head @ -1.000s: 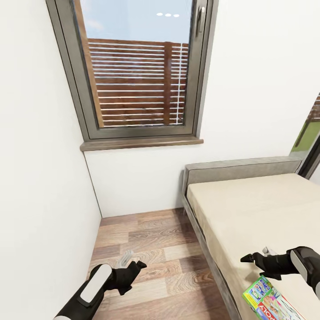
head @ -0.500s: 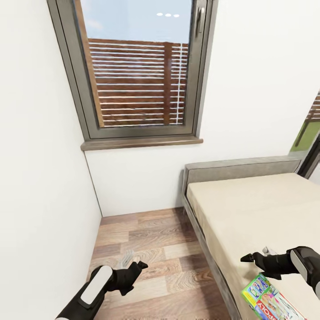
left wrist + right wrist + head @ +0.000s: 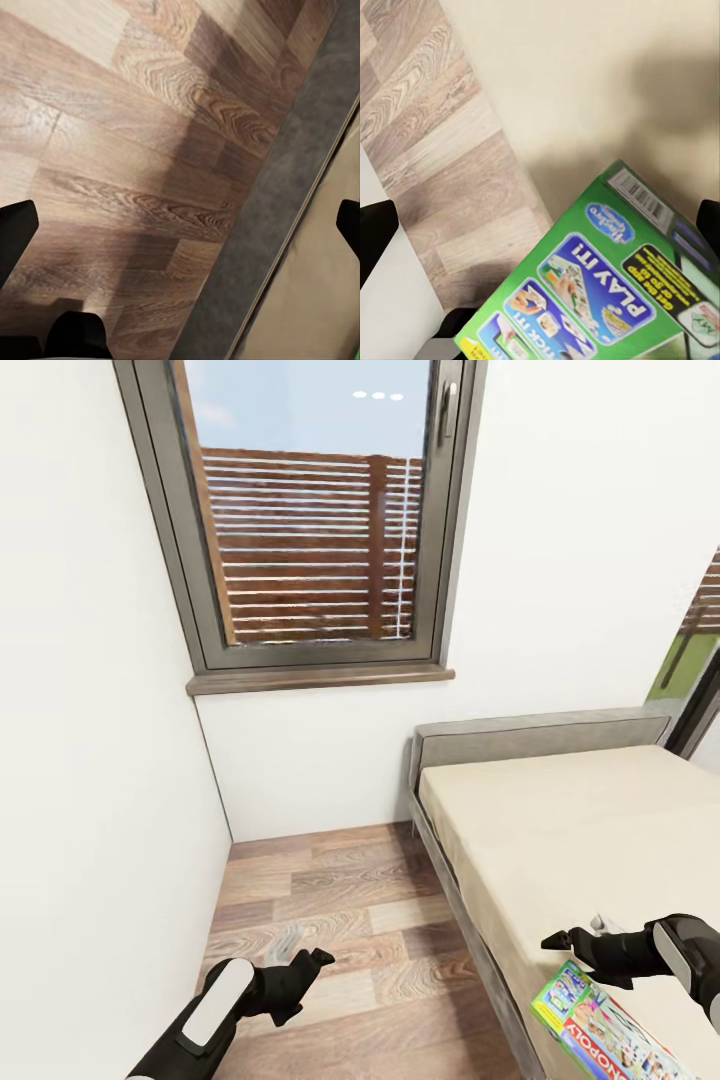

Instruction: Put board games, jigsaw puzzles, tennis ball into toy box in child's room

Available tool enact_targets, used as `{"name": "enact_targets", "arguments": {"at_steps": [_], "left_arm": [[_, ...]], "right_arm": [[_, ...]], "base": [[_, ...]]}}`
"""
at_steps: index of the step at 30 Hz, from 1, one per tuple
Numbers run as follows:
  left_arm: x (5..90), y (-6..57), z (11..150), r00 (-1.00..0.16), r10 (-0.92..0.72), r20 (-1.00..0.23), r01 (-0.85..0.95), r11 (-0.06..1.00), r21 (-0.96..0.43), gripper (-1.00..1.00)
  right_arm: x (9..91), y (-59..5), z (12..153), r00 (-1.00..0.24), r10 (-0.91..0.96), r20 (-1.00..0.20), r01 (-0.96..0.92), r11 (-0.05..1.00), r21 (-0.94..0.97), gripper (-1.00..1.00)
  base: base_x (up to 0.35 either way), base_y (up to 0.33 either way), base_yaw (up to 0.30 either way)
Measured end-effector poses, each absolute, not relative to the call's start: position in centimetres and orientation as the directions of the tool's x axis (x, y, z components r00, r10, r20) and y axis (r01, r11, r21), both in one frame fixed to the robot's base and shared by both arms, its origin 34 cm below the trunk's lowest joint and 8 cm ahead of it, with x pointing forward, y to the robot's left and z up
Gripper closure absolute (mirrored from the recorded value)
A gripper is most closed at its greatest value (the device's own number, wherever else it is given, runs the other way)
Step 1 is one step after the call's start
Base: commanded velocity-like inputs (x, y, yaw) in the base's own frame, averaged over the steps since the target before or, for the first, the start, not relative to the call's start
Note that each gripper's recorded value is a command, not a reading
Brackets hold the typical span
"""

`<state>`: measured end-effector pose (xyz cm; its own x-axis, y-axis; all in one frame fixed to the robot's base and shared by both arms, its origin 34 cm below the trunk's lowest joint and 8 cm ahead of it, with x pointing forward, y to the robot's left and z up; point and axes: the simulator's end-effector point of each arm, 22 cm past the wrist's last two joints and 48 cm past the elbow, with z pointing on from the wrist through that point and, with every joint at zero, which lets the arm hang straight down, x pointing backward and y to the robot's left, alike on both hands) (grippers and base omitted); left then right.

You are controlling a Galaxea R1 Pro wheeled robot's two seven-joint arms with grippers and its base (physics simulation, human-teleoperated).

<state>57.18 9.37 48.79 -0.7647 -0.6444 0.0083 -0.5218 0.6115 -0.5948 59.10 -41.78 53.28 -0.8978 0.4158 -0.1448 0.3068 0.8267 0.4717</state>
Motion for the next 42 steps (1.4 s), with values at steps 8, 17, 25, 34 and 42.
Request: {"name": "enact_targets", "arguments": {"at_steps": [8,17,25,34,42], "left_arm": [[57.2,9.4,48.8,-0.765,-0.644,0.009,-0.522,0.611,-0.595,-1.00],[57.2,9.3,48.8,-0.765,-0.644,0.009,-0.522,0.611,-0.595,-1.00],[57.2,9.3,48.8,-0.765,-0.644,0.008,-0.521,0.611,-0.596,-1.00],[57.2,9.2,48.8,-0.767,-0.642,0.008,-0.519,0.613,-0.596,-1.00],[56.7,7.5,49.0,-0.802,-0.597,-0.004,-0.474,0.642,-0.603,-1.00]], "right_arm": [[59.0,-41.8,53.2,-0.898,0.416,-0.144,0.307,0.827,0.471,-1.00],[59.1,-41.8,53.3,-0.898,0.416,-0.145,0.307,0.827,0.470,-1.00],[59.1,-41.9,53.3,-0.897,0.417,-0.147,0.308,0.827,0.470,-1.00],[61.0,-43.3,54.4,-0.879,0.413,-0.238,0.272,0.845,0.460,-1.00],[65.0,-46.6,57.5,-0.812,0.386,-0.438,0.199,0.888,0.415,-1.00]], "base": [[-0.012,0.000,0.000],[-0.003,0.000,0.000],[-0.001,0.000,0.000],[0.000,0.000,0.000],[0.000,0.000,0.000]]}}
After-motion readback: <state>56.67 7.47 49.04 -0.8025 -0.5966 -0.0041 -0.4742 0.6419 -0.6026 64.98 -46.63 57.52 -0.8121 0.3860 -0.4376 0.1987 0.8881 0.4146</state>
